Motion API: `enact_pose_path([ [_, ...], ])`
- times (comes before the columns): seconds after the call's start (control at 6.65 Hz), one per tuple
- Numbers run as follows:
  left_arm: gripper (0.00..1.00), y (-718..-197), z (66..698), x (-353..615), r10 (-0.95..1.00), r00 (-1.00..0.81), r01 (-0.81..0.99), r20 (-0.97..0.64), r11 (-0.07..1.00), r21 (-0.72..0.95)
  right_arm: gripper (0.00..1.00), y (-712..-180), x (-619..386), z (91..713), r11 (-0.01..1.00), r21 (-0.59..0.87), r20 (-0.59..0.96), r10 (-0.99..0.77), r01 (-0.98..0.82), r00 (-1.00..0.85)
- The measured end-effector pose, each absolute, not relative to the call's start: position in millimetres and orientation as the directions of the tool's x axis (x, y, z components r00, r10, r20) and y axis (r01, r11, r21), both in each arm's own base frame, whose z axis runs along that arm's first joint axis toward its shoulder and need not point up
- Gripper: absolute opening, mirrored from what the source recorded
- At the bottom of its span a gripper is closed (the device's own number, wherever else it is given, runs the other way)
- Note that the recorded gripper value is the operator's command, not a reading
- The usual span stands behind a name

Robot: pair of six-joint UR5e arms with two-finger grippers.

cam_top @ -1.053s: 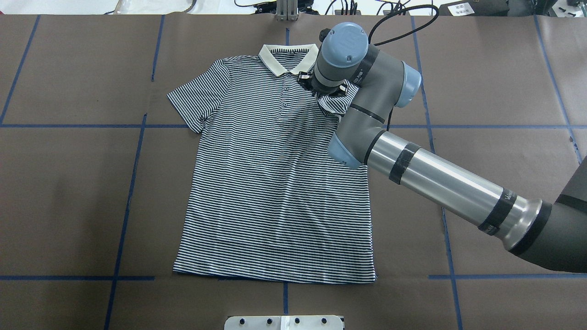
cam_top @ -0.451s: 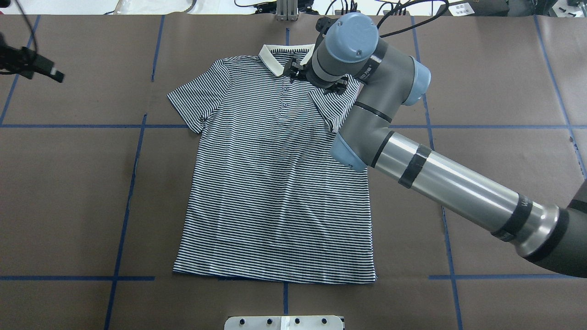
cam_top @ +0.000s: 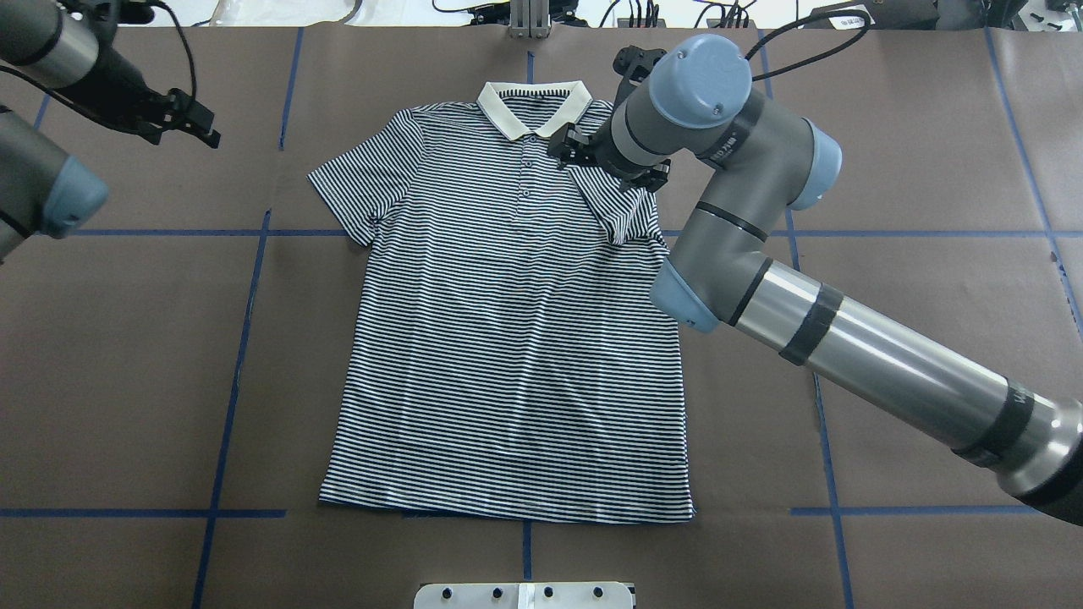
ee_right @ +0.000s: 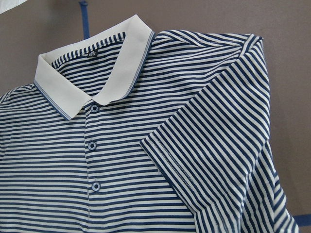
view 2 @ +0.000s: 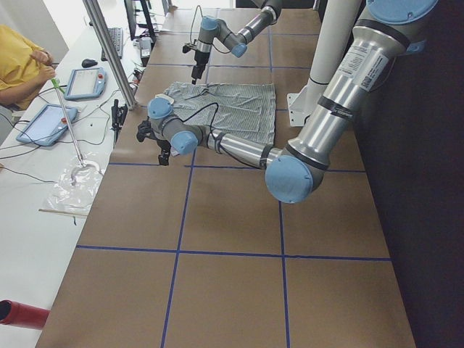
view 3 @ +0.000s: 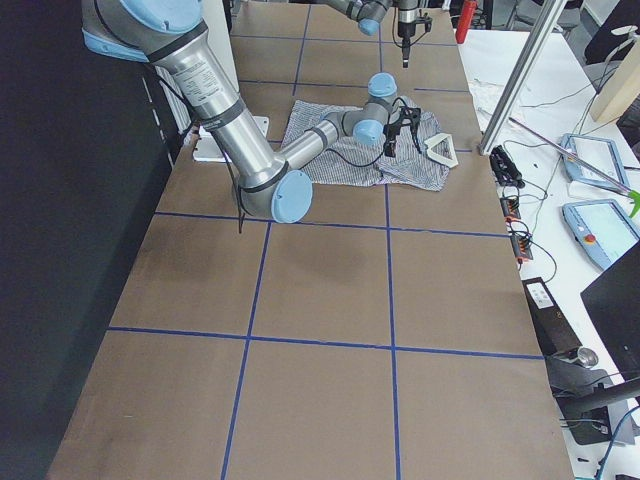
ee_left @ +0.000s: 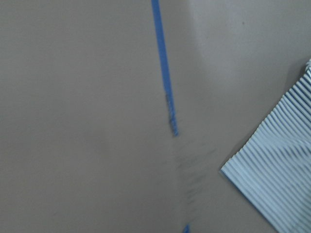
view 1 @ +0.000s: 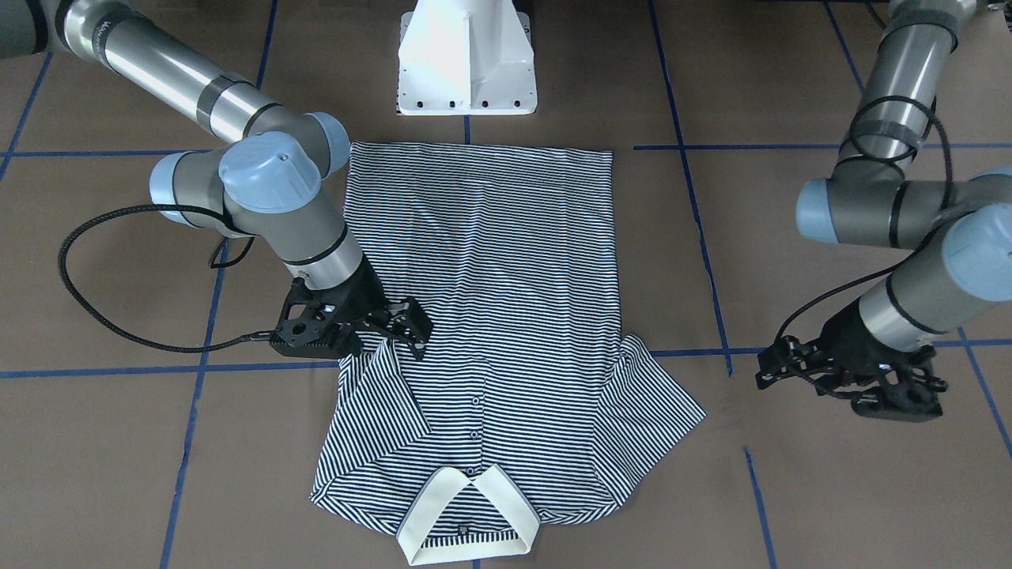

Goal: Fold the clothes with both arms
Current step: 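Grasp the shoulder with the right gripper while the left arm approaches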

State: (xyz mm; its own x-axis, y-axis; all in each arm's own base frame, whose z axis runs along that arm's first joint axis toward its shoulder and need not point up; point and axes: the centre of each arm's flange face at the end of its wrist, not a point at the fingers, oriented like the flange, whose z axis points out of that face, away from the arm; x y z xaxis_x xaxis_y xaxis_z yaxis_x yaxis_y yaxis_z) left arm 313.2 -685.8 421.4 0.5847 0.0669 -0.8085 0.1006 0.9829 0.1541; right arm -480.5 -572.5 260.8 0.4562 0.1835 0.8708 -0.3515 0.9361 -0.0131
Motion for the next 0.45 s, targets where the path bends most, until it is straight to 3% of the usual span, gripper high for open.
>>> enact_pose_path([
  [0.45, 0.68, -681.5, 412.0, 410.3, -0.01, 0.632, 0.166, -0.775, 0.978, 0.123, 1.0, -572.2, -469.4, 267.1, 0.934, -0.006, 0.871, 0.18, -0.357, 0.457],
])
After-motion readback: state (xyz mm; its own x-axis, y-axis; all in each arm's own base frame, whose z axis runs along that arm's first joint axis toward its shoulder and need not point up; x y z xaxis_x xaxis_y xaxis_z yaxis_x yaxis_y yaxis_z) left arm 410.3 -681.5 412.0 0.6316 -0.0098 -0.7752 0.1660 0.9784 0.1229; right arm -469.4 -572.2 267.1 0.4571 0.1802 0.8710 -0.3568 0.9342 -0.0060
